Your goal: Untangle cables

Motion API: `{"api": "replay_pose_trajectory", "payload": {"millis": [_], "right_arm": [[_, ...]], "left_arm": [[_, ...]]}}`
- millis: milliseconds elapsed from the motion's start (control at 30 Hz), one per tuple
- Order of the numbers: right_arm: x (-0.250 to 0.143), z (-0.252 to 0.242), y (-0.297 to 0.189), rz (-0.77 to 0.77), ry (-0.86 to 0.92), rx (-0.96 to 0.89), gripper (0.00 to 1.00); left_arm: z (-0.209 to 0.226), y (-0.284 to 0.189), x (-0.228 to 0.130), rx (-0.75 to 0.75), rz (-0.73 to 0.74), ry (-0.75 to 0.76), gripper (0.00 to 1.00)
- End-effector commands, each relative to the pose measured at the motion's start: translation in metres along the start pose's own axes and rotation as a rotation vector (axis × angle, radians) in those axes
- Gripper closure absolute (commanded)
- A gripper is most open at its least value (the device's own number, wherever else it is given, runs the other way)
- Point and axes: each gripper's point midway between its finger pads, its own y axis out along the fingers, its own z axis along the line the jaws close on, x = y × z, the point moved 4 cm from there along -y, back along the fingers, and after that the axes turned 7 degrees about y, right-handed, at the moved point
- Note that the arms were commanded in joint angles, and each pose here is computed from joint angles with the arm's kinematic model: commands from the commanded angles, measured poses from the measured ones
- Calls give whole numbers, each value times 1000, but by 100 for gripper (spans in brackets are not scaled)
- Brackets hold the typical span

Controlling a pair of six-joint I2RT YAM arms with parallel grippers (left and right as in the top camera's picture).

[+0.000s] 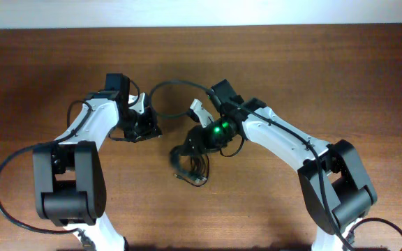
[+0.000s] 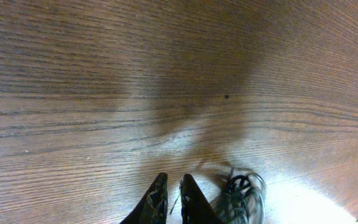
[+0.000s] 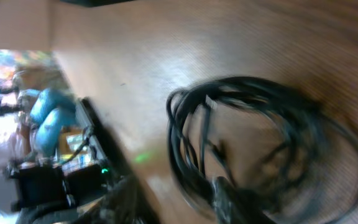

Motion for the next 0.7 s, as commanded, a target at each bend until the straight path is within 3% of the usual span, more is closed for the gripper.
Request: {"api": "replay_pose_trajectory", "payload": {"millis": [0,300,500,667], "right_arm": [[6,-6,-10,-61,-24,-121,50],[-15,-25,4,-9,16,-201,48],[-27,-11,36,-19,-124,-350,48],[-28,-5,52,-94,-244,-513,59]], "left_arm": [[-3,-3,4,2,-12,28,90],[0,-3,4,29,-14,27,90],[12,-4,5,104,-22,18,90],[12,-4,5,103,-22,18,87]]}}
